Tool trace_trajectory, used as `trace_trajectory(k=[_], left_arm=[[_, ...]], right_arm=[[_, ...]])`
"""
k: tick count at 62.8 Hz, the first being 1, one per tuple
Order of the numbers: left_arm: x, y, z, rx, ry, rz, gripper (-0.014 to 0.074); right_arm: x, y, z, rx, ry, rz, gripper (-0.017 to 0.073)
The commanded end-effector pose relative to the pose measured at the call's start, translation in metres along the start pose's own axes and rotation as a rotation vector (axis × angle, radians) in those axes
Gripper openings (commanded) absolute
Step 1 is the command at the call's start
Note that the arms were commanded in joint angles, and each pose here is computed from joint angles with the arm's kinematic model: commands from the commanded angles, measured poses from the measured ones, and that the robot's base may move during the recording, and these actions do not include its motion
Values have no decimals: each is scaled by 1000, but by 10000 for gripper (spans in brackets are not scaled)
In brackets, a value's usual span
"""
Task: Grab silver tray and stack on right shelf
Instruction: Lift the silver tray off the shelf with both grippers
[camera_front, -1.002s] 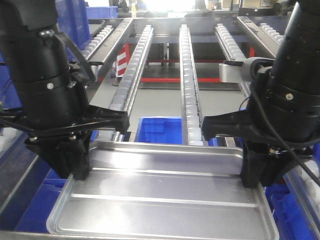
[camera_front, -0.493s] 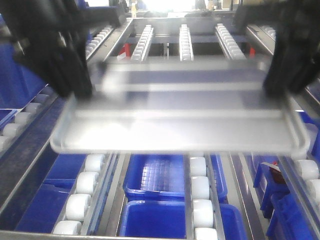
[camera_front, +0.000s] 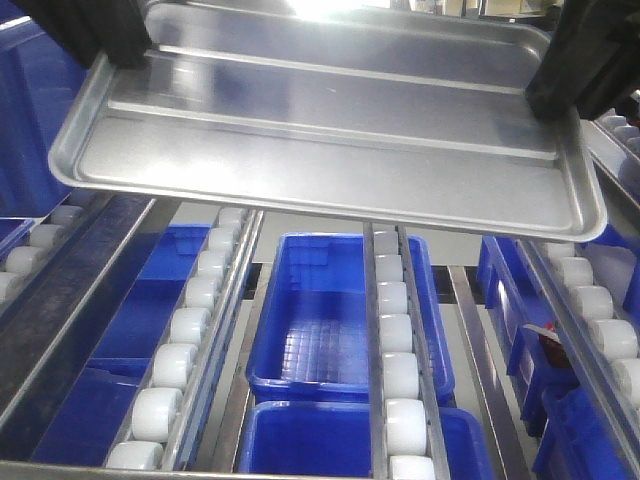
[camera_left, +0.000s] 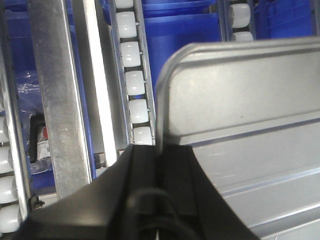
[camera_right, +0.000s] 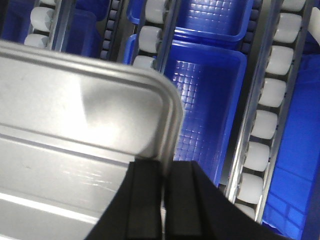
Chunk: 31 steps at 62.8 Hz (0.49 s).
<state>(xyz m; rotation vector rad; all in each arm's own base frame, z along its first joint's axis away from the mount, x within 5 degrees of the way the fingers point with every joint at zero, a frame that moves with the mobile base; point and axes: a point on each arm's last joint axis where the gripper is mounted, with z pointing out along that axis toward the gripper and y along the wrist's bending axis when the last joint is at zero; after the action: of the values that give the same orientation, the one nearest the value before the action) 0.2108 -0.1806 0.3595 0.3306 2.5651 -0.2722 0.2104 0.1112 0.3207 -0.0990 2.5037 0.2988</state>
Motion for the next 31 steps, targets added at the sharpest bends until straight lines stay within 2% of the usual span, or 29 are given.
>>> trace_trajectory(k=[1, 31], left_arm=[[-8, 6, -19, -39, -90, 22, -93], [-5, 9, -19, -62, -53, 22, -93]], right_arm=[[-8, -3, -14, 27, -64, -64, 57], [-8, -3, -14, 28, -62, -64, 57]])
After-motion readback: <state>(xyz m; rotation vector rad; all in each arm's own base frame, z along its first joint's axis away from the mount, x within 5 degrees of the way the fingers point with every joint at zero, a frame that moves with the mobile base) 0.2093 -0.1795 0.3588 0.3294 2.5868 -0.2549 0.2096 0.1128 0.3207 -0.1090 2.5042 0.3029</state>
